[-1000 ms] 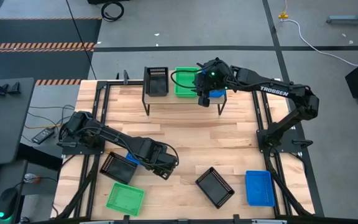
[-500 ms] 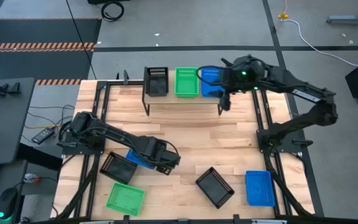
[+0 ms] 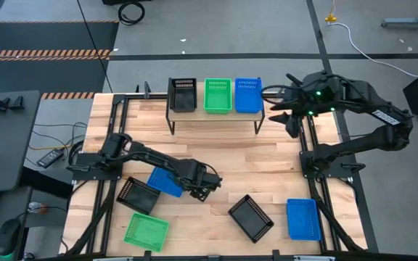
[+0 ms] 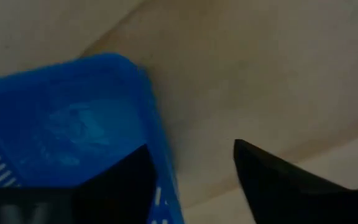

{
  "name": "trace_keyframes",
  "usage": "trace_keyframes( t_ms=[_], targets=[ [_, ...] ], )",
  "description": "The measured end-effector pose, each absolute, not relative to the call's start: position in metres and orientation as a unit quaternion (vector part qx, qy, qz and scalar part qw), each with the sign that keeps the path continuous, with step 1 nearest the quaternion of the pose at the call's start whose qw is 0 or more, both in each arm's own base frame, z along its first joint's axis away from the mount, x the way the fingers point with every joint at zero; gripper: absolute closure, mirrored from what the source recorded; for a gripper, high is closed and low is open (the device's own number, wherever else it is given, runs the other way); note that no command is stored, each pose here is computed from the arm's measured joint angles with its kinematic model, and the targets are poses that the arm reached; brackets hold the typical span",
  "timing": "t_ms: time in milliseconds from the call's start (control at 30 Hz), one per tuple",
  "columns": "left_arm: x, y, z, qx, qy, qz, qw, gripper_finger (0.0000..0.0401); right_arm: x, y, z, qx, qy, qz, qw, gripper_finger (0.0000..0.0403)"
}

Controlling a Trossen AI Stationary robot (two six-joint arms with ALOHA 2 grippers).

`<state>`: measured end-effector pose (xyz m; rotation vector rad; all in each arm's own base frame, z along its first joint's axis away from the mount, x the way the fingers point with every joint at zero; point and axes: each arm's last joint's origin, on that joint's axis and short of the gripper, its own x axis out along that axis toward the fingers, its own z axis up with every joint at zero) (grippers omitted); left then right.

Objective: Stack baskets on shelf by color
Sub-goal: Stack the left blue basket on top of the other blue basket on the shelf

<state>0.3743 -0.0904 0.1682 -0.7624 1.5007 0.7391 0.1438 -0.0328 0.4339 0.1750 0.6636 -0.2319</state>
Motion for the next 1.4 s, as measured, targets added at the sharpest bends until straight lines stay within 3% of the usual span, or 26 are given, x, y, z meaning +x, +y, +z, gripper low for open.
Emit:
trace_keyframes(
  t_ms=[200,267,700,933,1167,1400],
  targets=[
    [0.376,-0.077,0.178,-0.320,0.651,0.295,0.622,0.0357,0.122,-0.027,0.435,0.101,0.332,-0.127,0.929,0.0215],
    [0.378,-0.073,0.189,-0.312,0.647,0.277,0.638,0.0387,0.117,-0.027,0.436,0.097,0.327,-0.138,0.930,0.0215],
    [0.391,-0.056,0.315,-0.146,0.620,0.128,0.760,0.0394,0.126,-0.030,0.433,0.092,0.337,-0.160,0.923,0.0215],
    [0.380,-0.029,0.384,-0.067,0.560,0.106,0.819,0.0394,0.135,-0.034,0.430,0.109,0.345,-0.188,0.913,0.0215],
    [0.383,0.000,0.399,-0.015,0.512,0.101,0.853,0.0394,0.138,-0.035,0.426,0.148,0.355,-0.211,0.899,0.0215],
    [0.404,0.021,0.415,0.060,0.396,0.115,0.909,0.0395,0.128,-0.034,0.418,0.220,0.388,-0.274,0.852,0.0215]
  ],
)
